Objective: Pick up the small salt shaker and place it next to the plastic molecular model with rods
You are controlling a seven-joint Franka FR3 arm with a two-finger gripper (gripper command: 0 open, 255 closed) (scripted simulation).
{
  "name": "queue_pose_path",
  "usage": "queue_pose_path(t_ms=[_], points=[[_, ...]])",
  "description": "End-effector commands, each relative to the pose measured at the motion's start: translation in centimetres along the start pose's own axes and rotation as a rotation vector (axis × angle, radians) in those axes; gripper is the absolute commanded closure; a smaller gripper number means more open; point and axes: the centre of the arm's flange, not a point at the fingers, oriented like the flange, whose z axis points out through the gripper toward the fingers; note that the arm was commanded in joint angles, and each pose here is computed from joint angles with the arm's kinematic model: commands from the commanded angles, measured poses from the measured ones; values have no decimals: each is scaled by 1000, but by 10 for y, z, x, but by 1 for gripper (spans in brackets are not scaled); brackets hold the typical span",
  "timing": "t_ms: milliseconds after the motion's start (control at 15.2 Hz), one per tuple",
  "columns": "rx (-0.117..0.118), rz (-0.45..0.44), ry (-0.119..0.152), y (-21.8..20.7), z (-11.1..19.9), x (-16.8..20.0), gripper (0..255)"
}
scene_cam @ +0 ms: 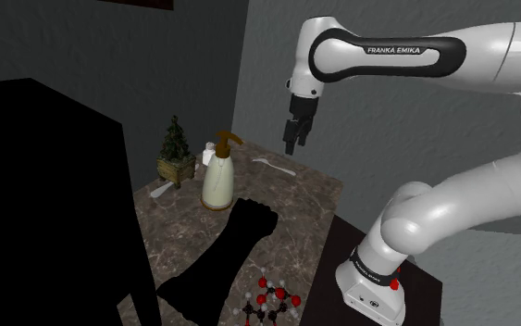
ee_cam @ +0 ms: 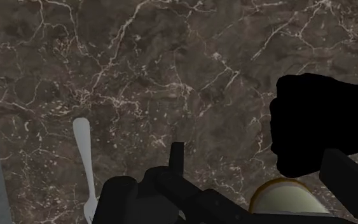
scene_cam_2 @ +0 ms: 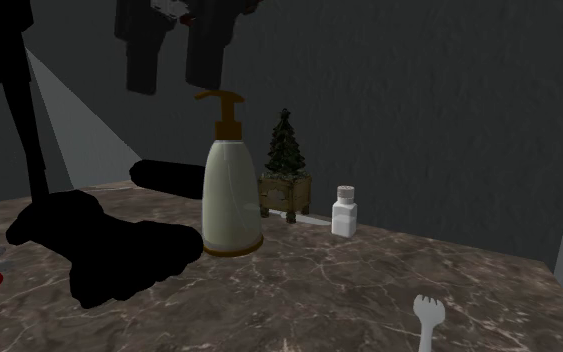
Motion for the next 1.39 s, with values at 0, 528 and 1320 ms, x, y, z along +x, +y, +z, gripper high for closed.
queue_pose_path(t_ms=[0,528,1320], points=[[-4,-9,10,2,5,25,0],[-18,-42,45,3,27,123,0],[-40,-91,97,1,53,271,0]])
